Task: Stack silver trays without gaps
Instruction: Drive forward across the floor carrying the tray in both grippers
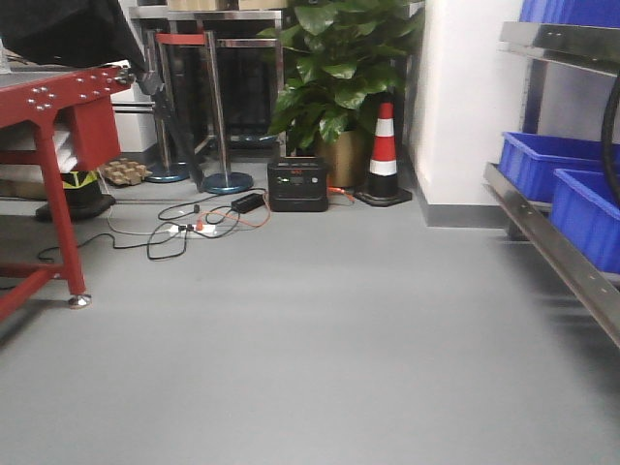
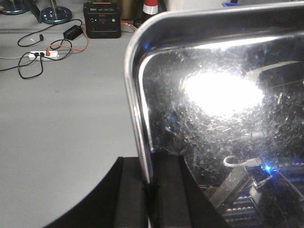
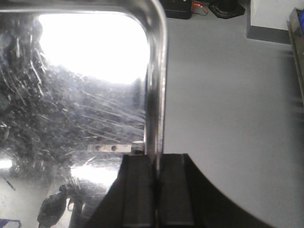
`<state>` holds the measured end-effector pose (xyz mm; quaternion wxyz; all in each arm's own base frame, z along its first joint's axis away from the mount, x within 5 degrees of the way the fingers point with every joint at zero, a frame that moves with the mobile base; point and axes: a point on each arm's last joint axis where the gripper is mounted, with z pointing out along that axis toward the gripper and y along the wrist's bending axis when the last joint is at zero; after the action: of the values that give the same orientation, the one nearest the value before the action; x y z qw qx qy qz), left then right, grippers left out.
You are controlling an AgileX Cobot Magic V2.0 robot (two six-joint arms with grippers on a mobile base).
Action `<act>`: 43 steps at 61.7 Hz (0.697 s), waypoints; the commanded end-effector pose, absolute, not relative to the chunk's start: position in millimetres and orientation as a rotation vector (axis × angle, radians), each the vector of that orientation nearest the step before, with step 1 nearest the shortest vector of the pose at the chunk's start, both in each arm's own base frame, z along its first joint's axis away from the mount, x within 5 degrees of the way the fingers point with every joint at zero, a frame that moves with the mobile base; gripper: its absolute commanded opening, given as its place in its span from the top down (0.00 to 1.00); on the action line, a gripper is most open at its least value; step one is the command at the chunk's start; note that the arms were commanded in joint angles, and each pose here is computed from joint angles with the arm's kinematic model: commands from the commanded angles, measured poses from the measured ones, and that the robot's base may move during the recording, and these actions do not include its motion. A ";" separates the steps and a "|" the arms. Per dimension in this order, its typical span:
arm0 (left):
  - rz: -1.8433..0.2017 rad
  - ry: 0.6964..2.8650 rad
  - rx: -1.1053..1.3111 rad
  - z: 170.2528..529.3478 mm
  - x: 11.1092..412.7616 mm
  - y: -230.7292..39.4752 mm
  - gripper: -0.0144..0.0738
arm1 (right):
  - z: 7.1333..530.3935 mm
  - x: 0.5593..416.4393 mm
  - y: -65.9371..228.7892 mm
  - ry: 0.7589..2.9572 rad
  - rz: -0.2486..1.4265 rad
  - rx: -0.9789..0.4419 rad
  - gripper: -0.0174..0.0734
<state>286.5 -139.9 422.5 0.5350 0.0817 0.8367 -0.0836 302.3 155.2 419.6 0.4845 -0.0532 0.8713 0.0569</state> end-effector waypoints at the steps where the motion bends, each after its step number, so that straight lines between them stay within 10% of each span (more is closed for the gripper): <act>1: -0.274 1.921 0.224 432.0 283.4 -148.5 0.85 | 436.4 300.5 163.8 2.001 0.245 -0.161 0.87; 43: -0.276 1.919 0.224 432.2 283.4 -148.6 0.85 | 445.3 302.4 169.5 1.897 0.313 -0.188 0.87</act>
<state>286.6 -138.3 423.6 0.5364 0.0785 0.8361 -0.0836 305.5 156.4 424.6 0.5106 -0.0614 0.8549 0.0680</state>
